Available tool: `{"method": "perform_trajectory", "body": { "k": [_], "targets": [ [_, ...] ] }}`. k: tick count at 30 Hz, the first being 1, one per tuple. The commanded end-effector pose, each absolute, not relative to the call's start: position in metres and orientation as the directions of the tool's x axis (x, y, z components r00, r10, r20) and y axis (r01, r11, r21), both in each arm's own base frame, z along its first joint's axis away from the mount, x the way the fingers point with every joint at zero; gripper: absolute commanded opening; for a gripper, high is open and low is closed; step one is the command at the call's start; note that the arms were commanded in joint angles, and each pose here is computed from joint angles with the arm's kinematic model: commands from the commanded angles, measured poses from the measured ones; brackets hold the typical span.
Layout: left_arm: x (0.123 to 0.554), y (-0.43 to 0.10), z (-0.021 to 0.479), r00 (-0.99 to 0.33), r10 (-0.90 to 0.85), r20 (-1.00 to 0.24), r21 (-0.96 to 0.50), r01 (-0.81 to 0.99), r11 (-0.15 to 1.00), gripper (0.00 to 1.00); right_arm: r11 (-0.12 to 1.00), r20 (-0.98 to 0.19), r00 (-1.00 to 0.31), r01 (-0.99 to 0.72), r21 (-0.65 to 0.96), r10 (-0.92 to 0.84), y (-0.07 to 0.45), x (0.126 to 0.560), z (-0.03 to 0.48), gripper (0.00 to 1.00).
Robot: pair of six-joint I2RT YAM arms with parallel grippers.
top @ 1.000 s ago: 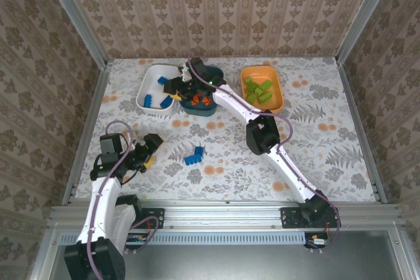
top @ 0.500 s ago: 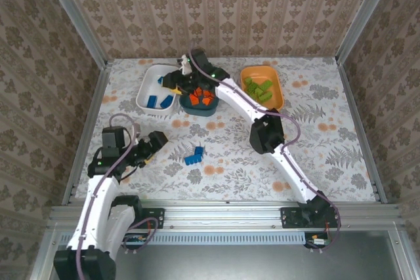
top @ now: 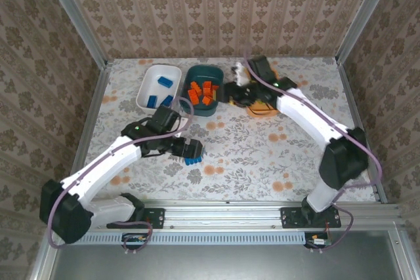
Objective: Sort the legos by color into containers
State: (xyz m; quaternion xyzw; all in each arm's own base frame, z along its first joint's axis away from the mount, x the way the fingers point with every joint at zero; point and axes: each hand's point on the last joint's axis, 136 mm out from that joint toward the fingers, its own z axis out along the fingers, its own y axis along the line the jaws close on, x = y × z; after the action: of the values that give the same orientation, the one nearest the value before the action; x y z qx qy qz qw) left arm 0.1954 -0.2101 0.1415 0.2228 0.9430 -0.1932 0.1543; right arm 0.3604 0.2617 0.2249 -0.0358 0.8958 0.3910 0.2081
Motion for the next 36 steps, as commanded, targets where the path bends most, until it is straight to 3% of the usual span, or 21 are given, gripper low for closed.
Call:
{"method": "perform_trajectory", "body": {
  "k": [1,5,8,17,28,36],
  "targets": [
    [0.191,-0.203,0.132,-0.721,0.614,-0.321,-0.065,0.663,0.745,1.00,0.747,-0.417,-0.905,-0.222,0.626,0.080,0.234,0.322,0.200,0.60],
    [0.186,-0.203,0.103,-0.586,0.797,-0.147,0.091,0.794,0.601,0.99,0.773,-0.399,-0.912,-0.187,0.606,0.092,0.208,0.279,0.185,0.61],
    [0.189,-0.200,0.081,-0.542,0.840,-0.034,0.155,0.827,0.540,0.99,0.774,-0.398,-0.910,-0.168,0.610,0.117,0.197,0.260,0.181,0.61],
    [0.194,-0.223,0.056,-0.552,0.832,-0.053,0.059,0.830,0.554,0.93,0.769,-0.383,-0.912,-0.140,0.624,0.145,0.190,0.246,0.179,0.62],
    [0.190,-0.216,0.030,-0.581,0.814,0.022,0.012,0.814,0.580,0.68,0.763,-0.373,-0.914,-0.125,0.634,0.160,0.192,0.250,0.177,0.62],
    [0.186,-0.211,0.021,-0.597,0.799,0.076,0.009,0.801,0.598,0.34,0.765,-0.380,-0.911,-0.129,0.631,0.160,0.191,0.249,0.178,0.62]
  ]
}}
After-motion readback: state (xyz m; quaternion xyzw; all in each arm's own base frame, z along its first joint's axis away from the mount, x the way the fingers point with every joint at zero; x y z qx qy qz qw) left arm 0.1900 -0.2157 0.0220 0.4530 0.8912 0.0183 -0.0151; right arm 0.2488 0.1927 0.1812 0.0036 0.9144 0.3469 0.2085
